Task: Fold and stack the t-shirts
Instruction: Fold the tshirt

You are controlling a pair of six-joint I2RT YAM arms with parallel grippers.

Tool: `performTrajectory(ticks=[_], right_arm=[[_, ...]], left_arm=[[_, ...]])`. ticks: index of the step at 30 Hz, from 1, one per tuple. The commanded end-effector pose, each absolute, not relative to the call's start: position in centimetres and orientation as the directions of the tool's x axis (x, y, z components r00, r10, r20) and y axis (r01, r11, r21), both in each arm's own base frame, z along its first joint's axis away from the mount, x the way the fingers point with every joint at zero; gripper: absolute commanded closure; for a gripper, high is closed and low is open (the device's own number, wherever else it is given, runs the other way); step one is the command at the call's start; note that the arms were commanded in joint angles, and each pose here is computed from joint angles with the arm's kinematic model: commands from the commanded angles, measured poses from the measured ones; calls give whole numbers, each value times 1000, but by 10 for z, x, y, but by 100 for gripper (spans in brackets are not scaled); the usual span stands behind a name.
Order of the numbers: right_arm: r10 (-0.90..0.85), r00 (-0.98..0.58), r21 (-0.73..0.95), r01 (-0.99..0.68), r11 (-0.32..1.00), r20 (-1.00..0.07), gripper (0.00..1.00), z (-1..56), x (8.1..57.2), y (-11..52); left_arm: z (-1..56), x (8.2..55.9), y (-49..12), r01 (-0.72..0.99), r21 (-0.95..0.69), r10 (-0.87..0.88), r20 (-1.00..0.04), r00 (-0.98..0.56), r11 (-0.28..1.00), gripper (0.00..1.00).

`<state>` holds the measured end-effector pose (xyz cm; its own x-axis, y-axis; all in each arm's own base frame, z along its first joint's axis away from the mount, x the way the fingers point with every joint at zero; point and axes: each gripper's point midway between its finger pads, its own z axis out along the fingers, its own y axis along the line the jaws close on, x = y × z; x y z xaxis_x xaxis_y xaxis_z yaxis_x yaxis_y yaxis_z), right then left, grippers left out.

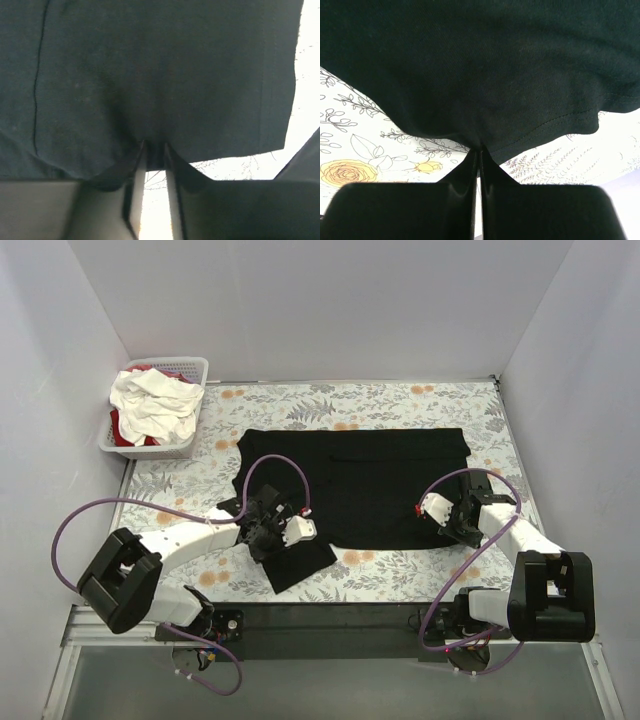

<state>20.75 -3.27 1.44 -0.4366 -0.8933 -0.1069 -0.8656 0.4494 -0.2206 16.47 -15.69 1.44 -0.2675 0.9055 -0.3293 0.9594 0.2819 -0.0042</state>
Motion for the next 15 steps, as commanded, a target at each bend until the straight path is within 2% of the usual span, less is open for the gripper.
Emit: performTrajectory(ticks=[1, 2, 5, 11, 15], right_arm=[[-904, -403, -221, -877, 426, -141, 99, 24, 213, -26], [-904, -402, -218, -878, 425, -145, 99, 26, 211, -25], [-907, -391, -217, -882, 418, -157, 99, 34, 206, -23], [-917, -356, -261, -882, 393, -179, 99, 53, 207, -23], [-913, -348, -263, -879, 397, -214, 99, 67, 218, -19]], left_arm=[[-1, 135, -139, 956, -78, 925, -242, -292, 282, 86], [5, 135, -142, 956, -86, 922, -253, -293, 280, 92], [23, 135, -145, 955, -82, 914, -276, -297, 285, 100], [62, 134, -153, 939, -112, 882, -323, -343, 324, 100], [83, 152, -158, 936, -89, 864, -363, -349, 340, 100]])
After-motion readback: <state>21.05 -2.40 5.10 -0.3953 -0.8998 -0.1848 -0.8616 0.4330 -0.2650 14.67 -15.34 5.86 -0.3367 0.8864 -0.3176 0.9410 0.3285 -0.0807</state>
